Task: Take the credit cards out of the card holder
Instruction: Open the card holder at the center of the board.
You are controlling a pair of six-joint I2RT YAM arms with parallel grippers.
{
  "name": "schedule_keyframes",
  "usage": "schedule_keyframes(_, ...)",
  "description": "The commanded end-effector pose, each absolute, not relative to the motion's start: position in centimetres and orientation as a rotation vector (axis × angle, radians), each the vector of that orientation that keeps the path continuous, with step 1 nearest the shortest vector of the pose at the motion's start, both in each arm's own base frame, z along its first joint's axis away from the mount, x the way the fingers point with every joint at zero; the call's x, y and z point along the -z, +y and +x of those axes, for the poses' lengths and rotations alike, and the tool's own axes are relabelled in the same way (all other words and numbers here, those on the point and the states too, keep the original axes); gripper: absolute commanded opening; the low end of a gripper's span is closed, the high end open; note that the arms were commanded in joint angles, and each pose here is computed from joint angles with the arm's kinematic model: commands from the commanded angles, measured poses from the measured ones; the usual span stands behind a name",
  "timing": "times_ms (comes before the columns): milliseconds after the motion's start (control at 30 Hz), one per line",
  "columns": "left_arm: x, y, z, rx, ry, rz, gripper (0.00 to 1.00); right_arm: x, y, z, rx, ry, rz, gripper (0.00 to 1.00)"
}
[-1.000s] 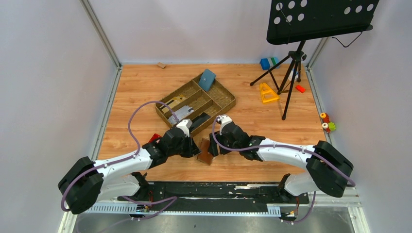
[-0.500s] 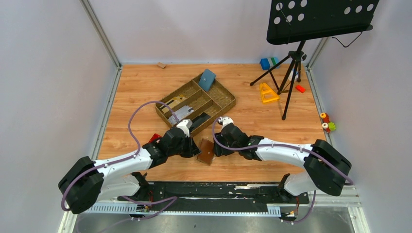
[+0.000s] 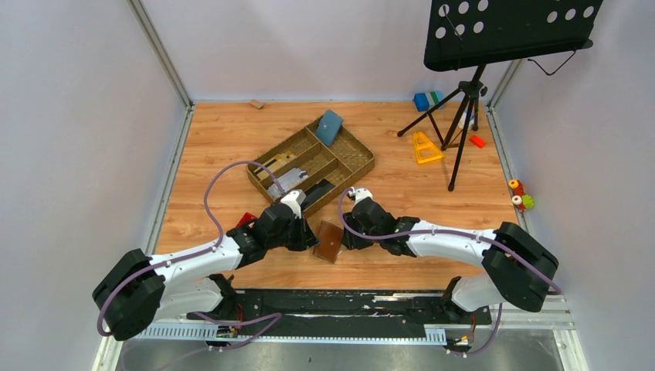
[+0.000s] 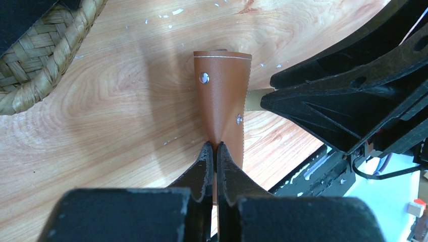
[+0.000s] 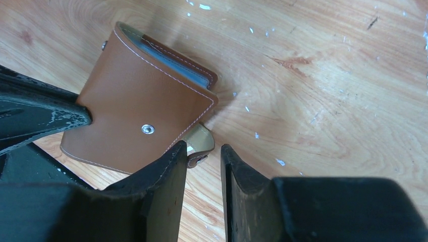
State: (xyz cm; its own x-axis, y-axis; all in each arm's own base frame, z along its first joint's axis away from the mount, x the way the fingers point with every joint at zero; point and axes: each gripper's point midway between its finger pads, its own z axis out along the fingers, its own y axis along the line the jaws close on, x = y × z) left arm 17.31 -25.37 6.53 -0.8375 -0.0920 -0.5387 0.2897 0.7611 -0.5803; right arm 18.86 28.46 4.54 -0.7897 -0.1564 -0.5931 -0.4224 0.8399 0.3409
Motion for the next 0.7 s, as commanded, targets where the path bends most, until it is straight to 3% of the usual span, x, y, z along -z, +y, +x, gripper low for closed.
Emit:
schedule_keyframes(0,-7.8,-25.9,18.0,0.924,2.347,0.162,0.00,-4.2,28.6,18.5,-0.658,2.461,-0.381,0.31)
schedule_keyframes(133,-7.6,-25.7,18.0,0.913,2.350,0.160,0.00,-3.9,28.7,18.2,-0.680,2.474,-0.360,0.32)
schedule_keyframes(233,-7.6,-25.6,18.1,0.902,2.350,0.158,0.00,-3.5,28.4,18.0,-0.666,2.494,-0.353,0.40)
schedule_keyframes(367,-7.5,-25.4,18.1,0.891,2.350,0.160,0.00,-3.2,28.2,17.8,-0.660,2.506,-0.344,0.41)
schedule_keyframes(467,-7.5,-25.4,18.1,0.886,2.352,0.160,0.00,-3.4,28.2,17.8,-0.670,2.498,-0.339,0.35)
schedule_keyframes(667,-7.3,-25.3,18.2,0.870,2.354,0.167,0.00,-4.1,28.3,18.1,-0.678,2.468,-0.338,0.12)
